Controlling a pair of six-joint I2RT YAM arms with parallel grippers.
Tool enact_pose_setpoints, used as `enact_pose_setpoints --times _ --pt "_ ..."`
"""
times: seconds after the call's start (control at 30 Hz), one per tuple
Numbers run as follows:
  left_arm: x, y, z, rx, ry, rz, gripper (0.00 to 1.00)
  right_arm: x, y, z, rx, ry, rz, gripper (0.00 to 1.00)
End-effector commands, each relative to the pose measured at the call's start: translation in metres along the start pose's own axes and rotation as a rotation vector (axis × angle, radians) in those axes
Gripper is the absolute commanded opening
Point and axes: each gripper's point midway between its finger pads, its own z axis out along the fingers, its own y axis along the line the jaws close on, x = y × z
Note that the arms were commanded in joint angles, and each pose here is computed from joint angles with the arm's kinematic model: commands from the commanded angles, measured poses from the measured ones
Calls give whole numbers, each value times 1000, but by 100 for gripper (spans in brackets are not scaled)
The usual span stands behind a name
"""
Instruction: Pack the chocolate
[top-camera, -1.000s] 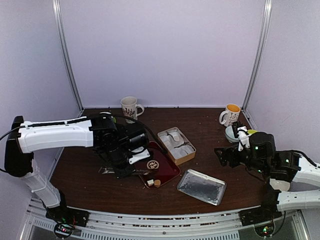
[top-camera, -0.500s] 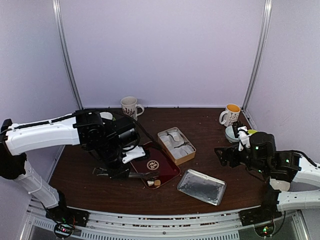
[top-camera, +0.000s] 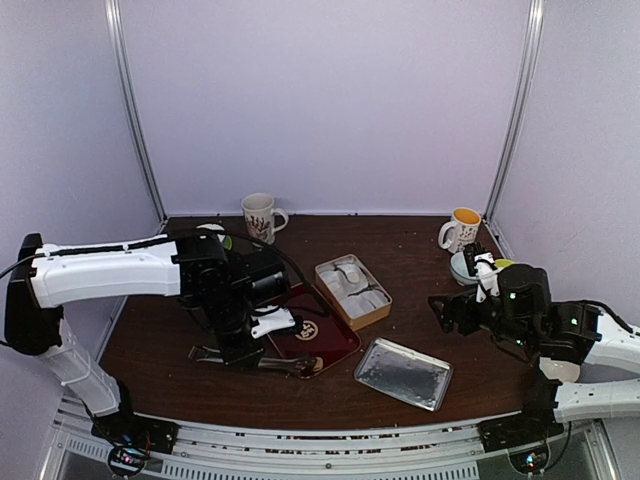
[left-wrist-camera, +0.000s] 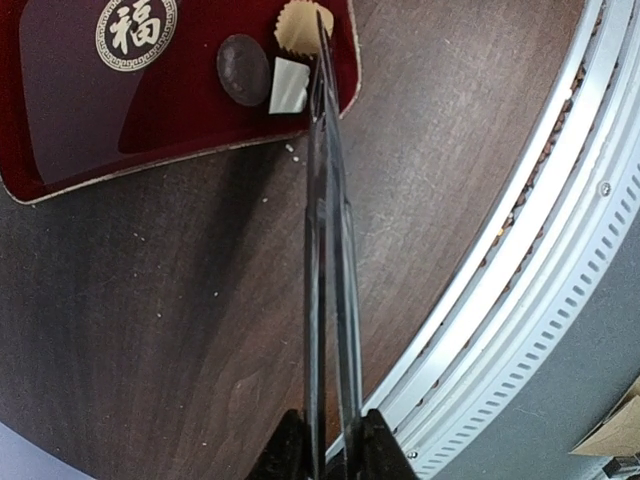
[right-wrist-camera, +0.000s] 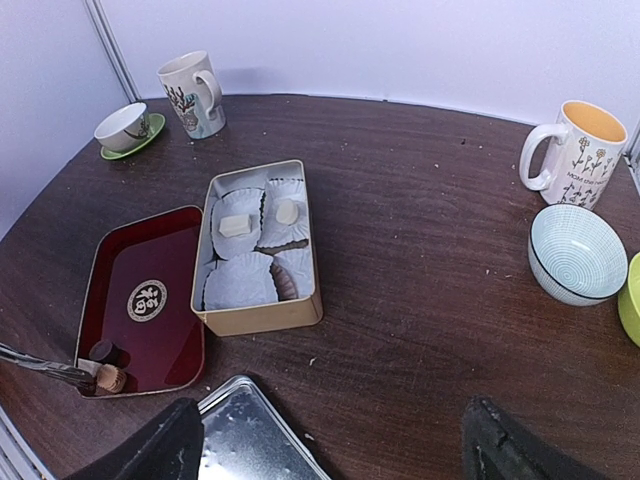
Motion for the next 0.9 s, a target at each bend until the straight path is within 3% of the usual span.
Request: enact_pose_setpoints --times 0.0,0.23,0.47,0.67,0.87 --pt "-6 6 4 -20 -1 12 20 -4 -4 -2 18 -16 15 90" --pt "-30 24 -1 -120 -74 -31 22 -4 -4 -1 19 -18 16 90" --pt "-29 58 0 -261 -55 -133 22 -5 -4 -1 19 -15 11 90" --pt "-38 59 -22 -248 -154 -155 23 -4 -6 -2 21 -21 17 90" --pt "-43 50 -41 -199 -246 -138 38 -5 -4 -2 15 -19 16 90"
